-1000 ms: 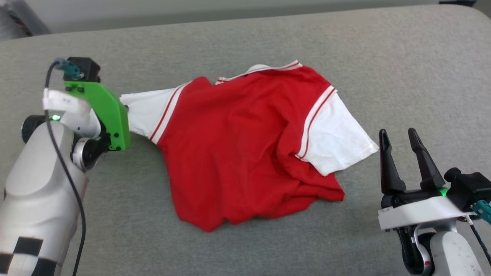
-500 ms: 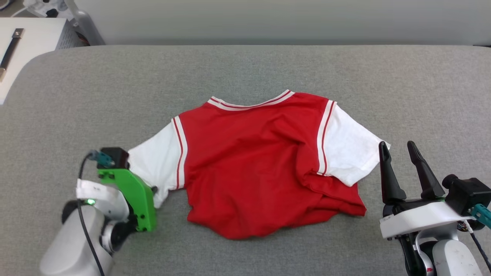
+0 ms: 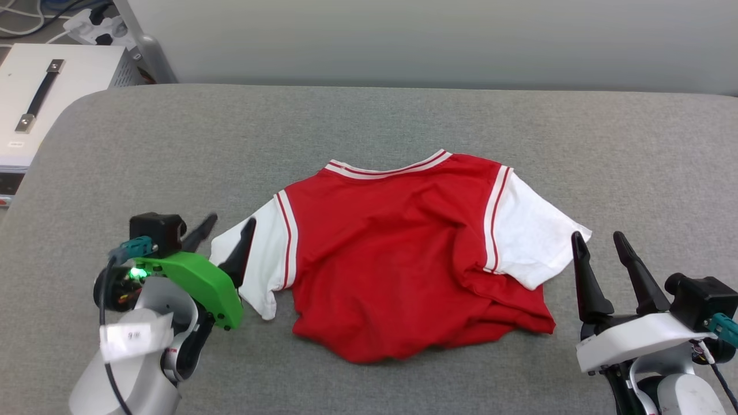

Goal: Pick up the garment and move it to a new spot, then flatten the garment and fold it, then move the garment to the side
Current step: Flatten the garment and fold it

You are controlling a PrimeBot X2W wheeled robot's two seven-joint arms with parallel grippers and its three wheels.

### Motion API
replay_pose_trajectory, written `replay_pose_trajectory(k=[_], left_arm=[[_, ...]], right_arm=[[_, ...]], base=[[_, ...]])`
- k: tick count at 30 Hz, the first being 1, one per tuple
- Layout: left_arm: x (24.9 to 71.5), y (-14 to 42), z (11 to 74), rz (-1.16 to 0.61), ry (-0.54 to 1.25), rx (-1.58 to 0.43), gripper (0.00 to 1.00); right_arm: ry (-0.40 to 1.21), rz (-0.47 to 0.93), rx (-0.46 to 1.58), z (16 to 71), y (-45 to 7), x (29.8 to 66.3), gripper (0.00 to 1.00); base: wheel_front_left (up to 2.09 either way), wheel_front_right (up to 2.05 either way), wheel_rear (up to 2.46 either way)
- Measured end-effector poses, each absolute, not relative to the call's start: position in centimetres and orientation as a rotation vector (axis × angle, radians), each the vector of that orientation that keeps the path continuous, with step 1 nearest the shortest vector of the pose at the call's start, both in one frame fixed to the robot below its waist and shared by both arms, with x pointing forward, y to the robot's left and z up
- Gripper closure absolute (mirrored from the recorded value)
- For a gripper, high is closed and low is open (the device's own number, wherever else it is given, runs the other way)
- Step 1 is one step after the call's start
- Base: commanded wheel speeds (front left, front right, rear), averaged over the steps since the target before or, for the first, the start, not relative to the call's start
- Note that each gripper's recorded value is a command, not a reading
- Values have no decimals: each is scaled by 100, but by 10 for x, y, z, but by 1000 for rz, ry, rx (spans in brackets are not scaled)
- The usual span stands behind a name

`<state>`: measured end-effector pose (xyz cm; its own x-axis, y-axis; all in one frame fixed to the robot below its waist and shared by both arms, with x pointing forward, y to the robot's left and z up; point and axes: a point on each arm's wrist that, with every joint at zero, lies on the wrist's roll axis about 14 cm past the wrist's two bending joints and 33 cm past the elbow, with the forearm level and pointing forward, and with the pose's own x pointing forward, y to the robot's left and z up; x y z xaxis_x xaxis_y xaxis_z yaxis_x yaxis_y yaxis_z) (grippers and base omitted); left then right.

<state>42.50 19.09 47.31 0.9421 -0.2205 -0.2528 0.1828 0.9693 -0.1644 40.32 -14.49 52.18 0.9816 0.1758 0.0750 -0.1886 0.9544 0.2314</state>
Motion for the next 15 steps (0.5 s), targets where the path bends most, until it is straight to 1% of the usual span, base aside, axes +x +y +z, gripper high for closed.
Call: replay_pose_trajectory(k=[3, 5, 9, 11, 15], left_arm=[[425, 191, 508, -211, 67, -128, 0], [419, 191, 520, -211, -22, -121, 0], [406, 185, 535, -198, -107, -122, 0], [401, 184, 551, -183, -166, -127, 0], [392, 188, 571, -143, -246, -124, 0]], right_arm=[[-19, 207, 219, 520, -143, 404, 0], [17, 225, 198, 517, -140, 404, 0], [136, 274, 134, 506, -135, 408, 0], [214, 330, 65, 500, -128, 409, 0], [334, 374, -32, 500, -128, 426, 0]], base=[[0, 0, 0], [0, 0, 0], [0, 0, 0], [0, 0, 0], [0, 0, 0]])
